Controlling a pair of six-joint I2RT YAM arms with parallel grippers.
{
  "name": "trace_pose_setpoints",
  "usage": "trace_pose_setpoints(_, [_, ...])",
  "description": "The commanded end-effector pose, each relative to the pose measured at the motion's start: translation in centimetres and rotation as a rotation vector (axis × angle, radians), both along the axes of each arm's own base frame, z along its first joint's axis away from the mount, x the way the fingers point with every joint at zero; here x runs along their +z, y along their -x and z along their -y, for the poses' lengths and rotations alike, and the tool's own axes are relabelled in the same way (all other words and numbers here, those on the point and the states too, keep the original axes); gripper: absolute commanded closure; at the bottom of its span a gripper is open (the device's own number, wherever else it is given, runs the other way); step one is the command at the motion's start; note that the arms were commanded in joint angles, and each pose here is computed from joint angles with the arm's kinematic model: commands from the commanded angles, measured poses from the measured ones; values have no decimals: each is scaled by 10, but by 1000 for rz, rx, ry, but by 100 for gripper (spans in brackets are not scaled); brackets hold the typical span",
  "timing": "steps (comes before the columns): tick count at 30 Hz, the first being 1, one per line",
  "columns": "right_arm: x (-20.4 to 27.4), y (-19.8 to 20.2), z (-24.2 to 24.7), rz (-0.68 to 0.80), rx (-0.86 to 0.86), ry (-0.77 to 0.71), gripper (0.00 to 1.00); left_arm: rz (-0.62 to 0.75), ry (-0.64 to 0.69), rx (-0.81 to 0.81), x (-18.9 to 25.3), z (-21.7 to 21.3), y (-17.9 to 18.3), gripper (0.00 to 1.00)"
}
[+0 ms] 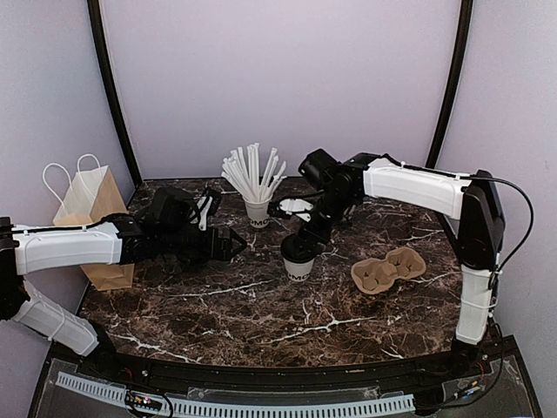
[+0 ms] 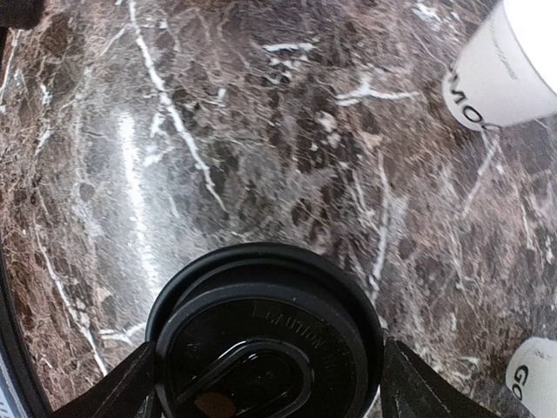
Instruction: Pack the takeout coffee
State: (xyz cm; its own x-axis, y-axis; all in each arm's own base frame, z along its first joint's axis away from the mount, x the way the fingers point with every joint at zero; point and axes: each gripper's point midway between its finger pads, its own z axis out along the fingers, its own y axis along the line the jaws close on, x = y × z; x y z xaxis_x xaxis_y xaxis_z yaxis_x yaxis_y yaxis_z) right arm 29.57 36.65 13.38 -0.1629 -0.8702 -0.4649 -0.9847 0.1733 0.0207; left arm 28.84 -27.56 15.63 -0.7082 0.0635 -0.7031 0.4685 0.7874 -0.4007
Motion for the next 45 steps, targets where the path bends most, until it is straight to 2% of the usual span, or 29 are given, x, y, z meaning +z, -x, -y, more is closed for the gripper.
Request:
trace_pose_setpoints(1, [22, -33, 43, 41, -133, -5, 20, 17, 17, -12, 9, 2, 0, 7])
trace_pose_setpoints(10, [27, -88, 129, 72, -378, 14, 20, 31, 0, -18, 10, 2, -2, 7])
trace_pose_setpoints(19, [23, -117, 177, 71, -527, 28, 20, 17, 9, -33, 11, 7, -2, 7])
trace_pose_setpoints(34, [11, -122, 186, 44, -578, 6, 10, -31, -38, 26, 9, -1, -7, 8])
trace_pose_setpoints(37, [17, -120, 186, 49, -581, -9, 2, -14, -63, 25, 23, -2, -10, 9])
trace_pose_setpoints(42, [32, -115, 186, 62, -580, -29, 1, 22, -128, 41, 51, -15, -10, 11])
trace_pose_setpoints(45, [53, -109, 183, 80, -563, -68, 1, 62, -197, 103, 81, -36, -12, 14])
